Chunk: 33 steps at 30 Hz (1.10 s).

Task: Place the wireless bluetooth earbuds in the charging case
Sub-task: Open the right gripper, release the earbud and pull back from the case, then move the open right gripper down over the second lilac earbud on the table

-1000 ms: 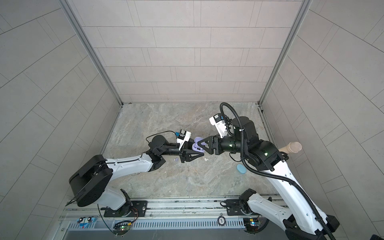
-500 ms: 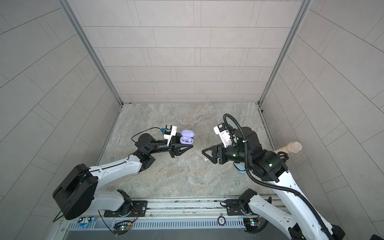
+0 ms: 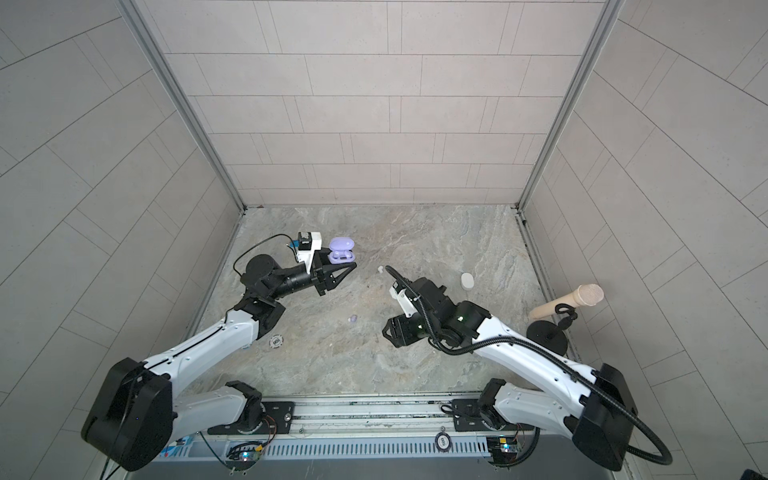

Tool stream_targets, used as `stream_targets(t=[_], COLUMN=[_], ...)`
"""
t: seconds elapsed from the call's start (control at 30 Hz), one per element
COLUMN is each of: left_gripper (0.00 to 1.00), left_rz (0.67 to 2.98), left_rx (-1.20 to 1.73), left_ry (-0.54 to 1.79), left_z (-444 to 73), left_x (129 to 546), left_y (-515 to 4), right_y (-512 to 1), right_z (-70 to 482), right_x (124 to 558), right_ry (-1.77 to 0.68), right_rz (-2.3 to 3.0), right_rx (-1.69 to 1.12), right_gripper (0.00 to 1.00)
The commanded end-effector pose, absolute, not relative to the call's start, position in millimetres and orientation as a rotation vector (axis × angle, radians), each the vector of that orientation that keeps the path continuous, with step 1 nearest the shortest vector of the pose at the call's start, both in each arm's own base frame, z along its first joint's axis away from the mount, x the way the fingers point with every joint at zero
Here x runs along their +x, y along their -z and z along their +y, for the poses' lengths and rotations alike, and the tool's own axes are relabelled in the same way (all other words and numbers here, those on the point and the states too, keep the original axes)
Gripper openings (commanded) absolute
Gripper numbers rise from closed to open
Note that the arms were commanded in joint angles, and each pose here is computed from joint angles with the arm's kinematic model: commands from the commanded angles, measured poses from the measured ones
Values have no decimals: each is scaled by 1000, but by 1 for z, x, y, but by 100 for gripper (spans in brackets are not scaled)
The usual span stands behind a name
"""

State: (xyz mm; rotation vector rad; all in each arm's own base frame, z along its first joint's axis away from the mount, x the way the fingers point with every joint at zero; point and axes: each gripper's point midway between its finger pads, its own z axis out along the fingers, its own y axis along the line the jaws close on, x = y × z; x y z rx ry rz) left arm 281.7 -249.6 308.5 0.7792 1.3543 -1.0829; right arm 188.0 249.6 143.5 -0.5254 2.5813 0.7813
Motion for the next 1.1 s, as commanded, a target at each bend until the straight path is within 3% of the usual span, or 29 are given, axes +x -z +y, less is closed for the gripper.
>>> stream_targets(t=[0.0,0.6,1.07], left_gripper=[8,8,8], left_rz=[1331,1358,1366], left_rx=[763,676,673], left_ry=[1040,988,988], left_z=[-240,-200,-195], left_x=[293,335,339], left_y=[-324,-337,-338], right_y=[-134,-47,-22], right_z=[270,357,336], right_x=[208,256,290], right_ry=[-693,-263,154], right_rz=[2524,2622,2684], right_rx=[-564,-880,-788], right_gripper=[66,67,69])
